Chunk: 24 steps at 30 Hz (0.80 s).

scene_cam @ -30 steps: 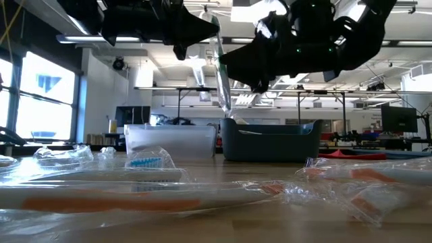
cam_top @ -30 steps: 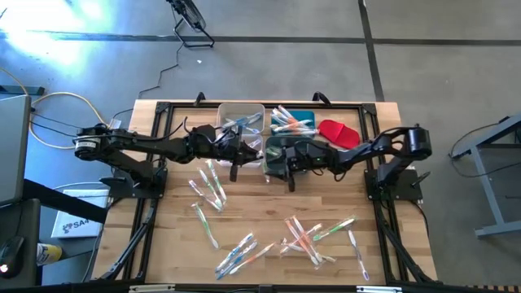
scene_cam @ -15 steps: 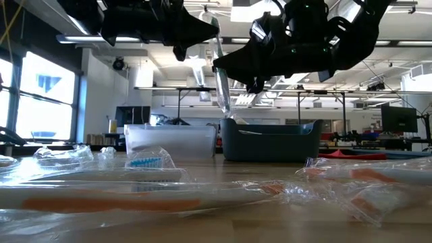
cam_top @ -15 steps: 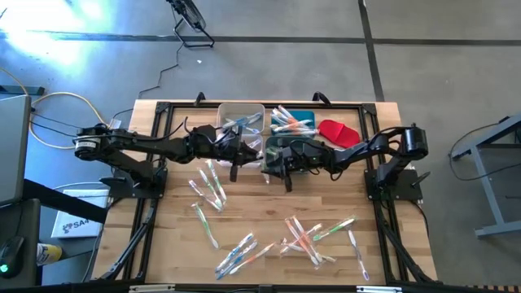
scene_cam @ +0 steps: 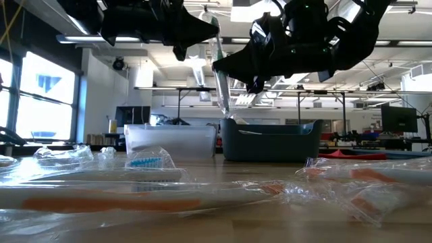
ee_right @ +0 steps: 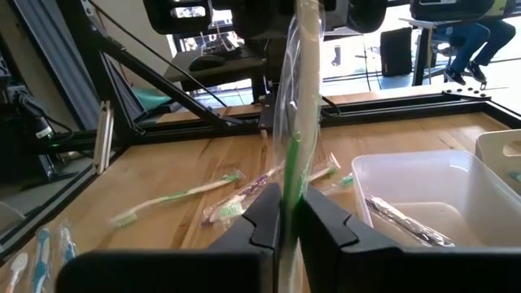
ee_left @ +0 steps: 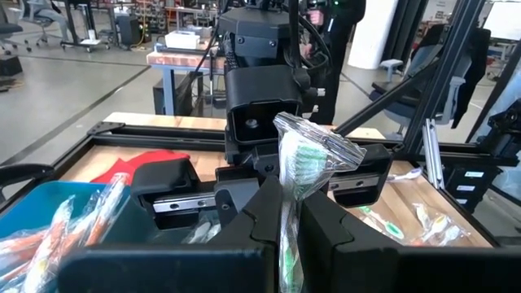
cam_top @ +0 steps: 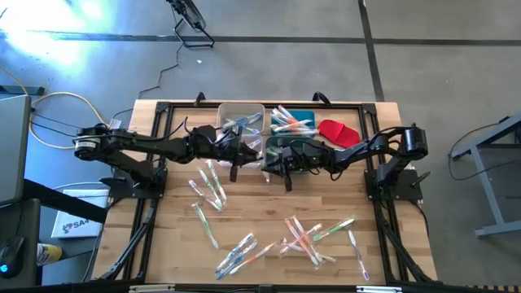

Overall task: Pick & Place Toothbrushes
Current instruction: Put the green toothbrush into the green bin

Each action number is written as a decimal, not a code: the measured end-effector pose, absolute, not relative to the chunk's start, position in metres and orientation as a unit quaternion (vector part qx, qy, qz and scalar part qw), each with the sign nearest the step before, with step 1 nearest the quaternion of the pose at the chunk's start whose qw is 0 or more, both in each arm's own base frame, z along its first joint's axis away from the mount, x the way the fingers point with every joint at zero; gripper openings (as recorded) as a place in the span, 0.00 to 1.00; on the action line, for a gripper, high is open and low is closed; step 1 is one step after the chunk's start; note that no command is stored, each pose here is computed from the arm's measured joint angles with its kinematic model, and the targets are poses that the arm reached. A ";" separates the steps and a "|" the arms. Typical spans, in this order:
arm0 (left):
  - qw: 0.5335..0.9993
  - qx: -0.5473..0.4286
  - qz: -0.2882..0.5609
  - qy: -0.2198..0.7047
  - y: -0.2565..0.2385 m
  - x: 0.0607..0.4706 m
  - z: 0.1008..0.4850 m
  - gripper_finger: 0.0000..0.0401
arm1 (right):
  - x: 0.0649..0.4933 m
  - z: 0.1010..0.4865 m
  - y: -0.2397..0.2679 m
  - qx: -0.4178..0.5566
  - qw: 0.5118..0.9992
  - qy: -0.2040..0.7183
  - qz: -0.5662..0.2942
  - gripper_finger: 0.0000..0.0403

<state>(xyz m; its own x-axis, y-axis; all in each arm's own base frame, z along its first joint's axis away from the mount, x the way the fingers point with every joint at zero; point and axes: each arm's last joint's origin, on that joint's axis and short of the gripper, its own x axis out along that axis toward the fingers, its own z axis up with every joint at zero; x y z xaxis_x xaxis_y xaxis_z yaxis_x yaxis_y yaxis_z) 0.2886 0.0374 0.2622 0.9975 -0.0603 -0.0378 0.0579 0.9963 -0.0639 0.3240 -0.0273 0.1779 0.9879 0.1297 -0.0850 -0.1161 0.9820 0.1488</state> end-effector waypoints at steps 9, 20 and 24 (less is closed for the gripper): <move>0.998 -0.059 -0.020 0.025 0.038 0.289 0.261 0.14 | 0.324 0.178 -0.027 0.071 0.995 0.046 0.061 0.05; 0.998 -0.059 -0.007 0.027 0.039 0.289 0.261 0.36 | 0.324 0.178 -0.027 0.071 0.994 0.046 0.063 0.05; 0.998 -0.059 -0.007 0.027 0.039 0.289 0.261 0.38 | 0.324 0.178 -0.027 0.070 0.994 0.046 0.064 0.05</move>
<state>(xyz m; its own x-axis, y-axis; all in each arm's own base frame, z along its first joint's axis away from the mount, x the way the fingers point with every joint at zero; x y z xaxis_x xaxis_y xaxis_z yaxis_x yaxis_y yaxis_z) 0.2885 0.0387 0.2607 0.9984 -0.0166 -0.0532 0.0102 0.9929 -0.1182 0.3239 -0.0272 0.1781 0.9877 0.1331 -0.0820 -0.1203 0.9820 0.1458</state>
